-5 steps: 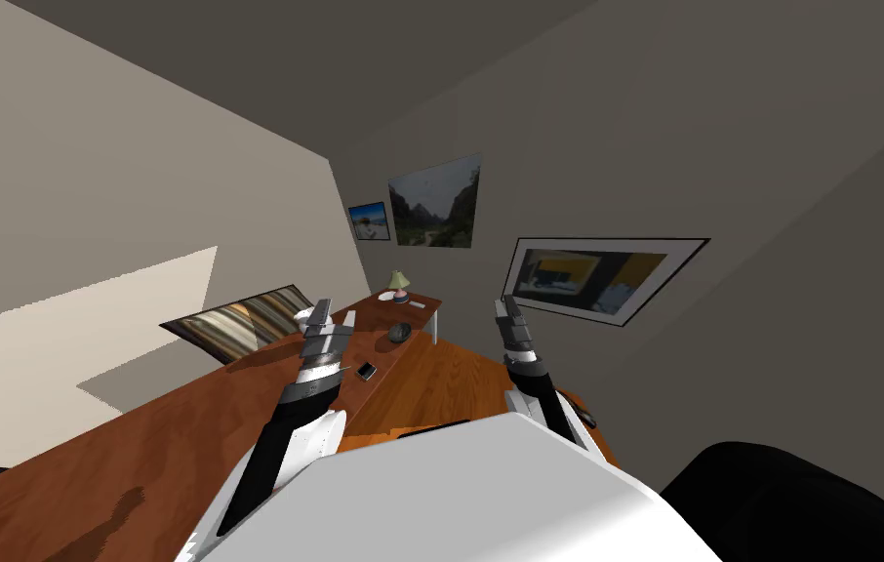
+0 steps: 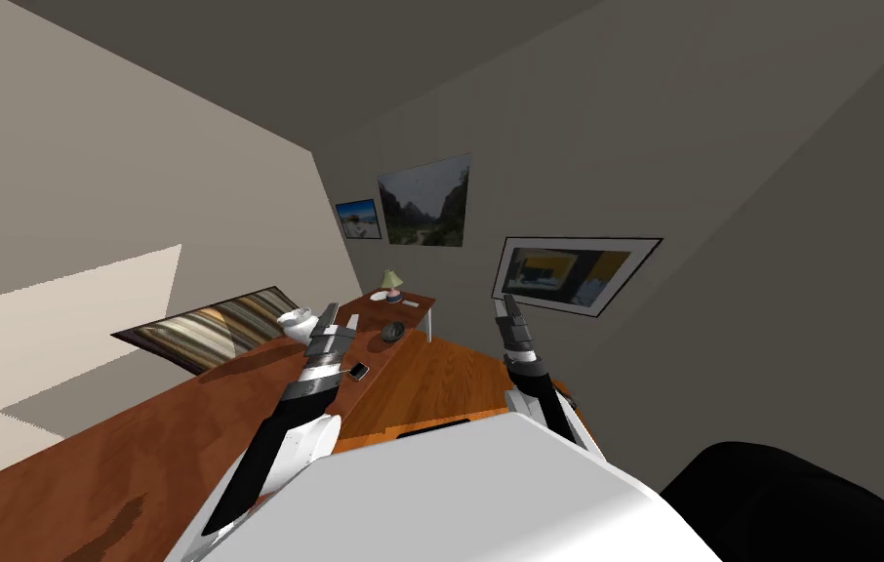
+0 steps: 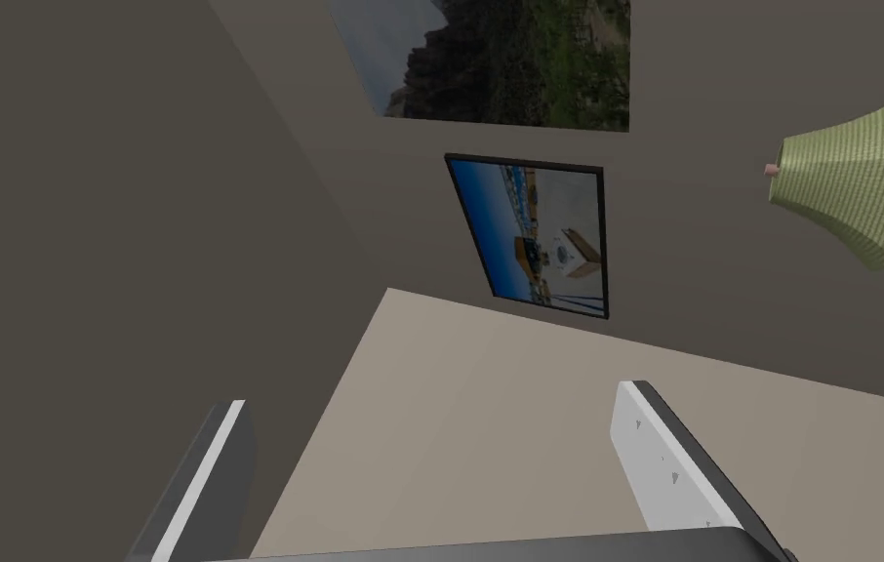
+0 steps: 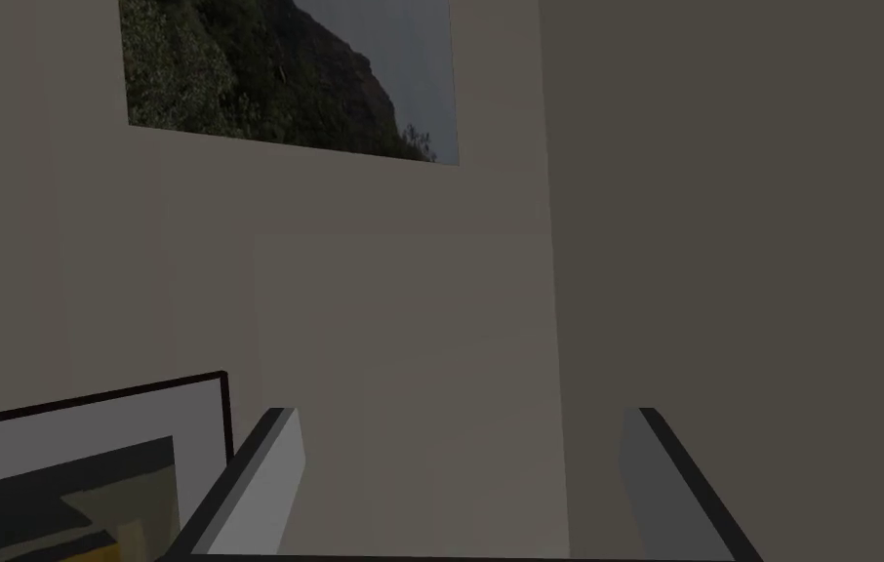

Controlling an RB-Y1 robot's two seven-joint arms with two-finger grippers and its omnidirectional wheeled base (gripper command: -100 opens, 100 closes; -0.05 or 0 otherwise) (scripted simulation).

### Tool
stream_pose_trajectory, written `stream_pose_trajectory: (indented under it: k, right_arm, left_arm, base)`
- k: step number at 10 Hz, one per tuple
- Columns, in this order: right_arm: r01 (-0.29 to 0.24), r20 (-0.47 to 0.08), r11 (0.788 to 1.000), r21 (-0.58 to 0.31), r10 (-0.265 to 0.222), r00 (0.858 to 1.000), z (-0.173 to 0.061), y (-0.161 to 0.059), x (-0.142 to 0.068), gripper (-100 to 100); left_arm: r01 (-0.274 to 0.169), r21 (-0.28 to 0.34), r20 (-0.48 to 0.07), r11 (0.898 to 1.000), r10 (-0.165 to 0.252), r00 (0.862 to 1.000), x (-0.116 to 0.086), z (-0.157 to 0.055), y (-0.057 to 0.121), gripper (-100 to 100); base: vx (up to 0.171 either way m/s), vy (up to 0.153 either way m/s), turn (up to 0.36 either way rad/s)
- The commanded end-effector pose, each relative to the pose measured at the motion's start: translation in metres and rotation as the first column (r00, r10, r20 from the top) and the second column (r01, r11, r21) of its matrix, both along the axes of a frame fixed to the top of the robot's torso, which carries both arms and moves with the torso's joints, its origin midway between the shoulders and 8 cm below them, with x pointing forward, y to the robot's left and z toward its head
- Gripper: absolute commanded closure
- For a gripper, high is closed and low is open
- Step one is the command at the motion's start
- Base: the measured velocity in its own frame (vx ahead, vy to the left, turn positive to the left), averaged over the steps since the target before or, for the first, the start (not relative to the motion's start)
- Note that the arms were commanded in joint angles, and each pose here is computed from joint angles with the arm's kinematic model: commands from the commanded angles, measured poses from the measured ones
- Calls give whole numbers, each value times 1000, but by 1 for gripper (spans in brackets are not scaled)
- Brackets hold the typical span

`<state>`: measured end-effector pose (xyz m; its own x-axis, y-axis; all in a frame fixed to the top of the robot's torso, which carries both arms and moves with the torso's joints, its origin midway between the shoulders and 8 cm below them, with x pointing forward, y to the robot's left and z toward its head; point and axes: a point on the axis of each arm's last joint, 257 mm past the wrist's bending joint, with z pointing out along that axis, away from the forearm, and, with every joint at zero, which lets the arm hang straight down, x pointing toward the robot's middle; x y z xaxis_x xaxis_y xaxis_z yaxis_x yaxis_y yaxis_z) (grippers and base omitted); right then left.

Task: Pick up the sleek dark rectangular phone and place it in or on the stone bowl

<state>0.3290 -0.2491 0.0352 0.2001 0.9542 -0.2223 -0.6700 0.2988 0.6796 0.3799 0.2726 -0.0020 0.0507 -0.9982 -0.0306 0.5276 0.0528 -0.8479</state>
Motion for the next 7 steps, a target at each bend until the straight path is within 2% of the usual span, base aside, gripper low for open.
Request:
stream_pose_trajectory:
  k: [1, 2, 3, 5, 6, 7]
  right_arm:
    - [0, 0, 1000, 0, 0, 1000, 0, 0, 0, 0]
    - [0, 0, 1000, 0, 0, 1000, 0, 0, 0, 0]
    - [0, 0, 1000, 0, 0, 1000, 0, 0, 0, 0]
    - [0, 0, 1000, 0, 0, 1000, 0, 0, 0, 0]
    - [0, 0, 1000, 0, 0, 1000, 0, 0, 0, 0]
    - [0, 0, 1000, 0, 0, 1000, 0, 0, 0, 0]
  left_arm:
    - [21, -36, -56, 999, -23, 998, 7, -14, 1, -100]
    - [31, -56, -88, 998, -36, 995, 10, -23, 2, -100]
    - [32, -62, -95, 998, -38, 995, 11, -25, 3, -100]
    - [51, -111, -181, 993, -70, 981, 19, -49, 5, -100]
    - [52, -115, -182, 992, -72, 981, 19, -50, 5, -100]
    - [59, -142, -228, 988, -90, 969, 23, -64, 6, -100]
  base:
    - [-75, -35, -162]
    - [-74, -39, -171]
    - [-39, -27, -43]
    - [-35, -40, -134]
    - [-28, -34, -56]
    - [-31, -31, -110]
